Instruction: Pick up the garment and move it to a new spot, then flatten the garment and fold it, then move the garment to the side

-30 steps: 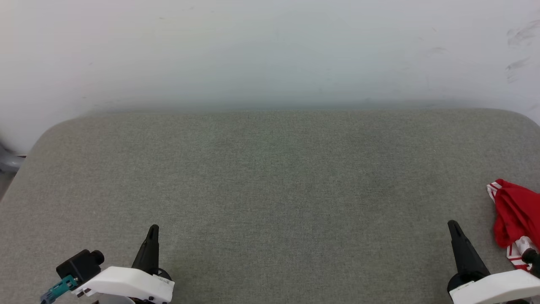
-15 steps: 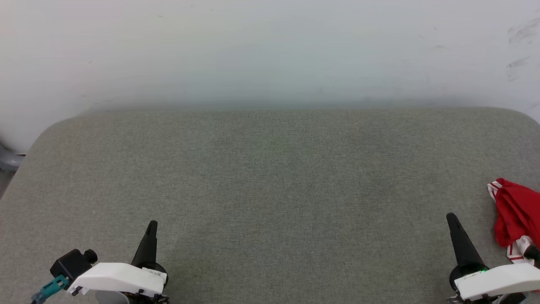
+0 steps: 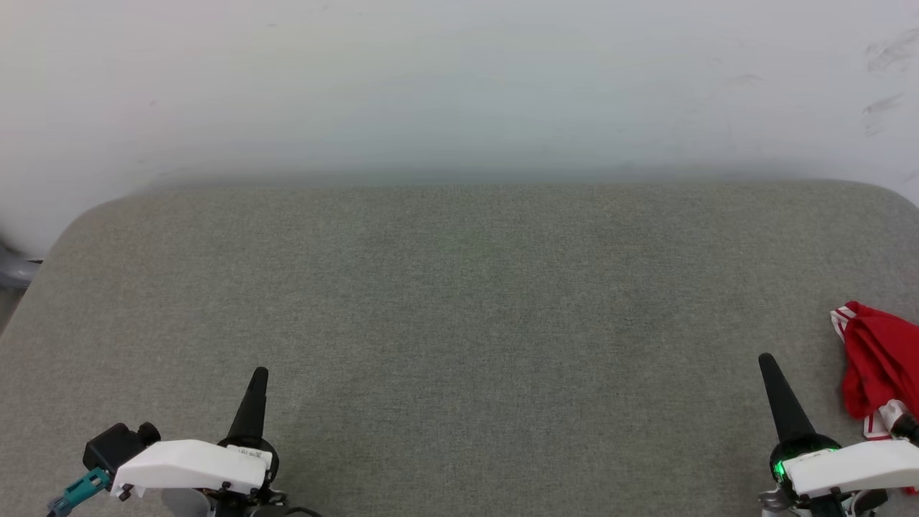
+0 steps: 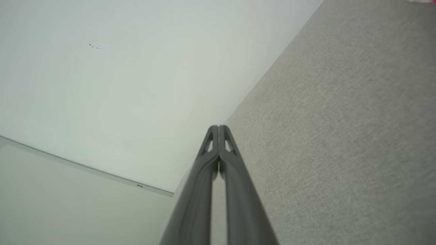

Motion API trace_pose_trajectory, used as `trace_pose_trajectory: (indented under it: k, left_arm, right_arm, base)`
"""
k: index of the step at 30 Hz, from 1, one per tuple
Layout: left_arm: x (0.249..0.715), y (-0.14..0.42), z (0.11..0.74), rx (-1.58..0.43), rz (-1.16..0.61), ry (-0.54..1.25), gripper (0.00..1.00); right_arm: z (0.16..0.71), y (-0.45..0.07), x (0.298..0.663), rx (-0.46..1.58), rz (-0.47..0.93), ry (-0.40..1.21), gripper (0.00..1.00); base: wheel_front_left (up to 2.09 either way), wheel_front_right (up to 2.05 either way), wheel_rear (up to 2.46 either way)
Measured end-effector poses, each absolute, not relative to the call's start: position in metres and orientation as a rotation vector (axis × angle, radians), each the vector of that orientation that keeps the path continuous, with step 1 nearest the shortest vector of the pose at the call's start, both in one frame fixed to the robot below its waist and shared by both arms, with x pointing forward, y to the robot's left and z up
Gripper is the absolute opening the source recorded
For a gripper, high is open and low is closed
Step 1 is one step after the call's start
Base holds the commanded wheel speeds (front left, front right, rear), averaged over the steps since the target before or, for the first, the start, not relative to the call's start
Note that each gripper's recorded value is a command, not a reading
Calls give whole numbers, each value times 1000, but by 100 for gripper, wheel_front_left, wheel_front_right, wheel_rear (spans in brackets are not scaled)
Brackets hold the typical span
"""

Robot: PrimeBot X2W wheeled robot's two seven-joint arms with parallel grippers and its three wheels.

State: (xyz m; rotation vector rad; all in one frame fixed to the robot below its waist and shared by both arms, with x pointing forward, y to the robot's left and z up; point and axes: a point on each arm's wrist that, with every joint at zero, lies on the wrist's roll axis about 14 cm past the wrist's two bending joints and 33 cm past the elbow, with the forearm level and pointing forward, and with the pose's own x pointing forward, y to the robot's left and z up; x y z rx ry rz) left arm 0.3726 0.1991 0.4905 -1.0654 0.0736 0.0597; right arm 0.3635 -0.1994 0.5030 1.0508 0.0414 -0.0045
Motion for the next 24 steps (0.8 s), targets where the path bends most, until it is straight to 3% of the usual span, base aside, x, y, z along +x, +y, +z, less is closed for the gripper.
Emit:
trace_pose_trajectory:
  k: [24]
  left_arm:
    - [379,199,495,-1294,46,57,0]
  right_arm:
    - [504,-199,374,1285,-4,28,0]
  base:
    - [0,0,0]
